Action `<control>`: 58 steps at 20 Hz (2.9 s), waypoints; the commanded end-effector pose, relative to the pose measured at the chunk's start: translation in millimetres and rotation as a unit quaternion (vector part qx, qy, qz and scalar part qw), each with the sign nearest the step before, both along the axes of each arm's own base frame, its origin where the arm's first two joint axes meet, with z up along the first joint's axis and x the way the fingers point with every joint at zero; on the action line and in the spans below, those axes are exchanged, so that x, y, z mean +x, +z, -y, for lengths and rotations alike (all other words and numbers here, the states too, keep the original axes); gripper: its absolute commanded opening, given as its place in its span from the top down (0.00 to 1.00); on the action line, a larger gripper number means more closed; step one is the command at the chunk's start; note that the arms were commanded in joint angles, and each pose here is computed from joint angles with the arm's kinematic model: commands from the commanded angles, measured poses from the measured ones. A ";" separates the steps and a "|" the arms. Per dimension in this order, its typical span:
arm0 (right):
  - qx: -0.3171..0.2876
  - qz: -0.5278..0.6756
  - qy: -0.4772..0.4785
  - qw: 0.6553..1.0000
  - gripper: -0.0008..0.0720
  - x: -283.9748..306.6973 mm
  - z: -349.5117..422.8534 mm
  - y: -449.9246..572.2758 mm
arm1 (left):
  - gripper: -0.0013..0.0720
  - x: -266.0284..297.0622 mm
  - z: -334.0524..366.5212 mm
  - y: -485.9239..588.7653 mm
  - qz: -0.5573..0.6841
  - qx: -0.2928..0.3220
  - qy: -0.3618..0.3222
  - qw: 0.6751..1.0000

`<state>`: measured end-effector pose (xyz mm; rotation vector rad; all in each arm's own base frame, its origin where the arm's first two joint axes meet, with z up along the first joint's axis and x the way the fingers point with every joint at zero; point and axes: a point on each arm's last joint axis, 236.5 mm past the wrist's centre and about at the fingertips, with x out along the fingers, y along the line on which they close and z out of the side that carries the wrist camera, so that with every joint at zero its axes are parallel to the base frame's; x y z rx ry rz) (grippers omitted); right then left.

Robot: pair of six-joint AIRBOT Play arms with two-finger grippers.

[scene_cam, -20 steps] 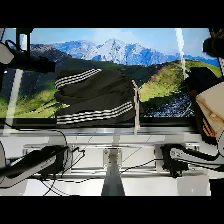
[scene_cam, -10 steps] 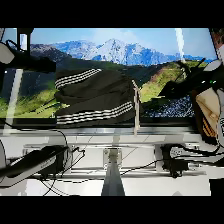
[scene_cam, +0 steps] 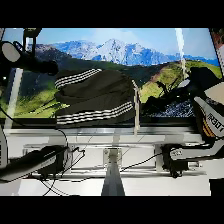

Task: Fold the clothes and pants, and hang the long-sleeved shirts on hangers.

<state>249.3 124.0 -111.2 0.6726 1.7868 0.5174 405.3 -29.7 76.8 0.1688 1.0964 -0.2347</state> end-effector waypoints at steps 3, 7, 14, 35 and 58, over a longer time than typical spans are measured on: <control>0.029 0.074 0.001 0.997 0.41 24.0 -27.7 -6.2 | 0.51 -33.2 -64.7 -20.6 -0.084 0.008 0.052 0.995; 0.078 0.139 0.032 0.987 0.83 33.6 -41.2 6.7 | 0.51 -81.8 -103.6 -38.0 -0.162 -0.088 0.132 0.974; 0.082 0.146 0.041 0.985 0.96 32.5 -41.8 7.9 | 0.50 -189.2 -92.8 -118.5 -0.295 -0.272 0.204 0.893; 0.096 0.150 0.021 0.984 0.96 39.6 -47.5 14.1 | 0.57 -236.8 -48.8 -202.3 -0.296 -0.275 0.153 0.902; 0.011 0.714 0.017 0.699 0.96 120.1 -29.7 437.7 | 0.97 -26.1 -8.3 293.9 0.406 -0.392 -0.082 0.821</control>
